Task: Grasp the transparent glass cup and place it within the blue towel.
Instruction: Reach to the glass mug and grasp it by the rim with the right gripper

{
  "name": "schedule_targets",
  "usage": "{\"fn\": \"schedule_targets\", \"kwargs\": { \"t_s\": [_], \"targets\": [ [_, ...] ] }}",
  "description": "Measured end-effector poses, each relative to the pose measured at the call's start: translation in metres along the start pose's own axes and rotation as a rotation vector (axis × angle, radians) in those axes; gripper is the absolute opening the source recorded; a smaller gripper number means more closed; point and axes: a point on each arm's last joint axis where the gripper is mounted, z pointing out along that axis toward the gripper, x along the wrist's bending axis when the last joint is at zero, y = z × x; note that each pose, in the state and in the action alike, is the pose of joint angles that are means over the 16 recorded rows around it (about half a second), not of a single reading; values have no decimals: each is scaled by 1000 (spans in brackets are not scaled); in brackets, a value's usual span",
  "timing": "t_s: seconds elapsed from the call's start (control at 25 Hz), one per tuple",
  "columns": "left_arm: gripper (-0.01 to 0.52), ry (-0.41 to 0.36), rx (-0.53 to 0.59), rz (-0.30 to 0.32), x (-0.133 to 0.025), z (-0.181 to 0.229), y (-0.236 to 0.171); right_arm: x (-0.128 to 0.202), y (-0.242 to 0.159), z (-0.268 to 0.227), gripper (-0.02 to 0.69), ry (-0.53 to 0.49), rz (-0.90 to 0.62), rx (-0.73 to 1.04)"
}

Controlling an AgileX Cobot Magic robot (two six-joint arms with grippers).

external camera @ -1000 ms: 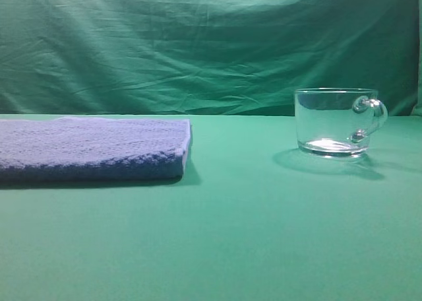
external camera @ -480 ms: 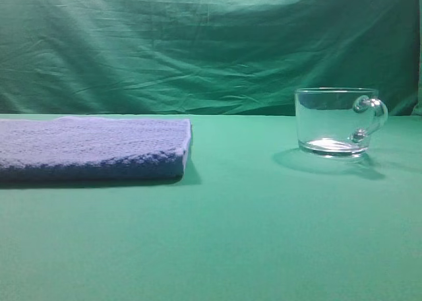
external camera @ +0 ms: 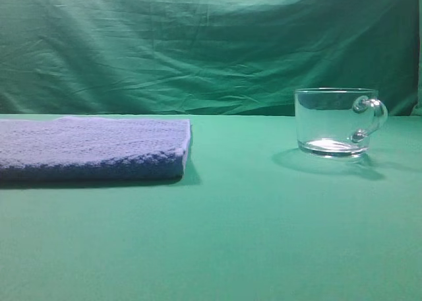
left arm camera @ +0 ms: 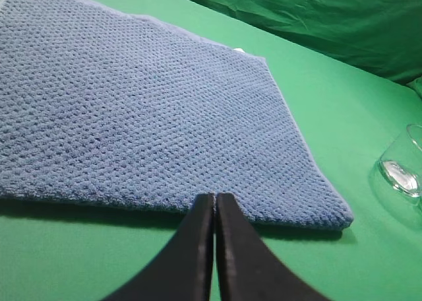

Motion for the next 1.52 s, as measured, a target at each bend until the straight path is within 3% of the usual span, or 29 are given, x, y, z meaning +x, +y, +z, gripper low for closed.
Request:
{"fn": "schedule_targets", "kwargs": {
  "t_s": [0.28,0.68,0.8,1.16,1.28,1.4,1.52],
  "targets": [
    [0,0,0,0,0,0,0,14,12,36,37,130,-26,220],
    [0,0,0,0,0,0,0,56,11,72,32,361,-269,272],
    [0,0,0,0,0,0,0,68,10,78,95,393,-339,270],
    [0,0,0,0,0,0,0,85,6,101,446,404,-415,296],
    [0,0,0,0,0,0,0,86,4,114,531,391,-412,310],
    [0,0,0,0,0,0,0,86,1,128,559,373,-408,323],
    [0,0,0,0,0,0,0,86,-3,142,512,352,-403,329]
  ]
}}
